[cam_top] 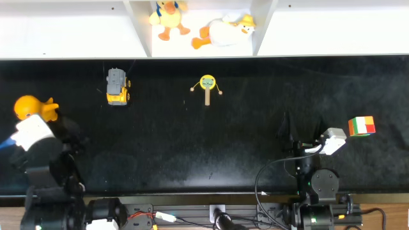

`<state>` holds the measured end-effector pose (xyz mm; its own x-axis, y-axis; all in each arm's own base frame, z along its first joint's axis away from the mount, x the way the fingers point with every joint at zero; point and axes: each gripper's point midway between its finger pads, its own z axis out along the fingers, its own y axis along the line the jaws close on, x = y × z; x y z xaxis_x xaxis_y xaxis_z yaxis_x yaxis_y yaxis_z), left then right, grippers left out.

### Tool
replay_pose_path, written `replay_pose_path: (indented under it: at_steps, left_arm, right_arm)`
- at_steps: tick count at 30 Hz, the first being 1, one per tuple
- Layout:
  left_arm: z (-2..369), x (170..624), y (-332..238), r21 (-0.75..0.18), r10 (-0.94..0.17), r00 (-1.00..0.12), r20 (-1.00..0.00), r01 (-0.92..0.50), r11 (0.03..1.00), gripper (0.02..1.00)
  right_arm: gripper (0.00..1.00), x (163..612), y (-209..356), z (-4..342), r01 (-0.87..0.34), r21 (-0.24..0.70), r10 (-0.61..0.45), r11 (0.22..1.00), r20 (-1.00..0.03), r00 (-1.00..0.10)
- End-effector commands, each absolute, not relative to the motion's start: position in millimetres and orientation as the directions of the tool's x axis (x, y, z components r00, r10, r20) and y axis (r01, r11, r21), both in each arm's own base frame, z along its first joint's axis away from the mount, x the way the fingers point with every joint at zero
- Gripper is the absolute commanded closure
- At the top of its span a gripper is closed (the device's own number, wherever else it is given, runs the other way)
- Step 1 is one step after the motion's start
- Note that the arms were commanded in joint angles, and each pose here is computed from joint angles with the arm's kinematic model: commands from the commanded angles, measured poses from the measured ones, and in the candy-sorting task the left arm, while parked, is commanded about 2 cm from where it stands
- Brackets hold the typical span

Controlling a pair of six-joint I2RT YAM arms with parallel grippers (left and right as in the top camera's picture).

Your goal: Store Toys

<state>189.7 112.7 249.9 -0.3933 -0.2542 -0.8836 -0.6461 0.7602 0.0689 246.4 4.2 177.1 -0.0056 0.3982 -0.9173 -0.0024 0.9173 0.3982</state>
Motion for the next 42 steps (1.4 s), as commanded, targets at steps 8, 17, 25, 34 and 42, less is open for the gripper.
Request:
replay_pose_path:
  at_steps: [8,17,25,34,42]
  left_arm:
    - [252,154,166,0.102,-0.353,-0.39,-0.851,-0.78,0.617,0.025]
    - [235,165,207,0.1,-0.352,-0.471,-0.809,-0.7,0.707,0.023]
    - [227,191,235,0.089,-0.289,-0.493,-0.821,-0.611,0.787,0.025]
    - [186,235,262,0.021,-0.274,-0.528,-0.804,-0.487,0.873,0.025]
    - [167,252,256,-0.021,-0.236,-0.553,-0.799,-0.367,0.93,0.023]
  right_arm:
    - [0.005,247,4,173,0.0,0.402,0.402,0.916,-0.916,-0.006]
    - [0.007,247,4,173,0.0,0.402,0.402,0.916,-0.916,-0.006]
    - [0.005,247,4,173,0.0,0.402,0.402,0.916,-0.916,-0.006]
    - [0.007,247,4,173,0.0,0.402,0.402,0.916,-0.916,-0.006]
    - [0.005,247,4,173,0.0,0.402,0.402,0.916,-0.916,-0.006]
